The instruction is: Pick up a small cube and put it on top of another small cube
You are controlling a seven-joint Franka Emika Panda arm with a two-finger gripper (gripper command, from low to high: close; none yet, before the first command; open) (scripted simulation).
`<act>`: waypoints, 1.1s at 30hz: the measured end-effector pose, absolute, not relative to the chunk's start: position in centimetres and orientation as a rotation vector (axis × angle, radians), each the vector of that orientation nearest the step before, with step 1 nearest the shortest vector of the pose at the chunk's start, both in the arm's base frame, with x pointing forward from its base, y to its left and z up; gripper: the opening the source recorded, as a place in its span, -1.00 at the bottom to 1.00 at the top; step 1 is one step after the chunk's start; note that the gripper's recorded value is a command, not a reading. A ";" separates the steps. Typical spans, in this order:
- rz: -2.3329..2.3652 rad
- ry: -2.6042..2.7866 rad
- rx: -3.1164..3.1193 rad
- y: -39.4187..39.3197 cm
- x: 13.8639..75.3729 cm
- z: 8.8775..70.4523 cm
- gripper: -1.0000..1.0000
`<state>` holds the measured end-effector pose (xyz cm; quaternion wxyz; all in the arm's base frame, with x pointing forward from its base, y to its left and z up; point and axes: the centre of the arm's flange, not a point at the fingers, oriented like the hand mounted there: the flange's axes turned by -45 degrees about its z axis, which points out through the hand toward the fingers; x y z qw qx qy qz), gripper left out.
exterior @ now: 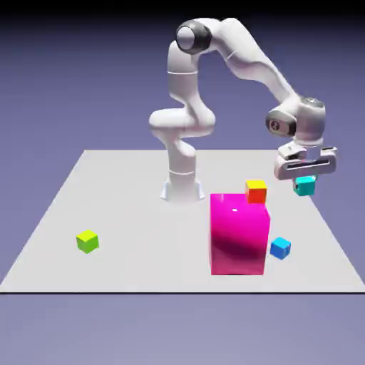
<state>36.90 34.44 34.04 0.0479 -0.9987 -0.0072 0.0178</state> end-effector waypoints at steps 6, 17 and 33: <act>0.045 0.559 -2.992 14.1 50.0 35.6 -1.00; 0.065 1.157 -2.834 -6.5 52.2 34.1 -1.00; 0.046 2.481 -1.861 -33.3 33.5 25.0 -1.00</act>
